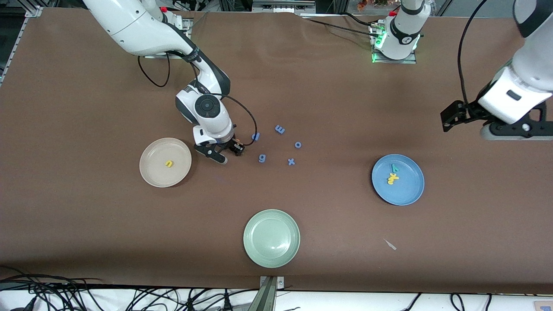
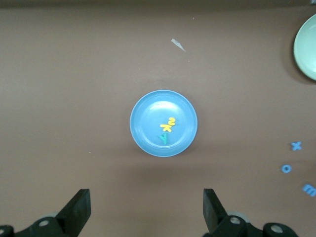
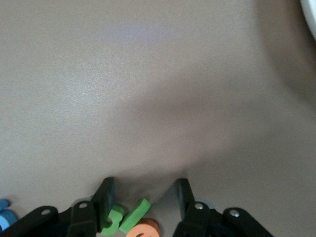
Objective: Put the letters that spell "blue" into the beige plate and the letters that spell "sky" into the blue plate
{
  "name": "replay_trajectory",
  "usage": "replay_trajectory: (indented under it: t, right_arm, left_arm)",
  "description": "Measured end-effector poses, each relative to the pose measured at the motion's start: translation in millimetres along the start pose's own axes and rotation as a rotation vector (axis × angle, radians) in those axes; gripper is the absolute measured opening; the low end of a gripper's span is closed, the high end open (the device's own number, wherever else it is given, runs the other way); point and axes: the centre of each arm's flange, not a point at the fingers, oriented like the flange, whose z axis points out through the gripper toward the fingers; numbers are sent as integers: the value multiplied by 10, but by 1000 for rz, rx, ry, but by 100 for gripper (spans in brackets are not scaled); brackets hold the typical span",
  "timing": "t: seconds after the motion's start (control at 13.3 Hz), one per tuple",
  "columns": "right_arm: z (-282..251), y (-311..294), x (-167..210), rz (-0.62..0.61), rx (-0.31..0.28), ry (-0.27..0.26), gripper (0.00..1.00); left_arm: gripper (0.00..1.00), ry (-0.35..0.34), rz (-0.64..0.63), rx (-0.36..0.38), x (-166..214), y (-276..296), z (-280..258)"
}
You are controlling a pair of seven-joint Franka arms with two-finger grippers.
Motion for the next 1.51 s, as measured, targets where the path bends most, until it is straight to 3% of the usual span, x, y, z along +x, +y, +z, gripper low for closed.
replay_trajectory:
  t: [0.15,0.3,0.75,1.06,1.36,1.51]
  right_arm:
    - [-4,-1,-2,1,-1,0,56]
    - [-26,-9,-6,11,2,2,40]
    - [-25,-20,-26,29,4,1,40]
    - [-25,-57,-95,37,5,1,40]
    - [-25,-63,-108,38,5,0,40]
    - [-28,-61,-110,37,4,1,35]
  left_arm:
    - [100,16,-19,-38,-263,-44,58]
    - [100,18,-16,-33,-480,-35,23]
    - [100,-12,-13,-29,-501,-47,3]
    - [100,-74,-4,-20,-559,-36,28]
    - [100,-59,14,-23,-548,38,-50]
    - [100,-62,11,-24,-525,23,-32]
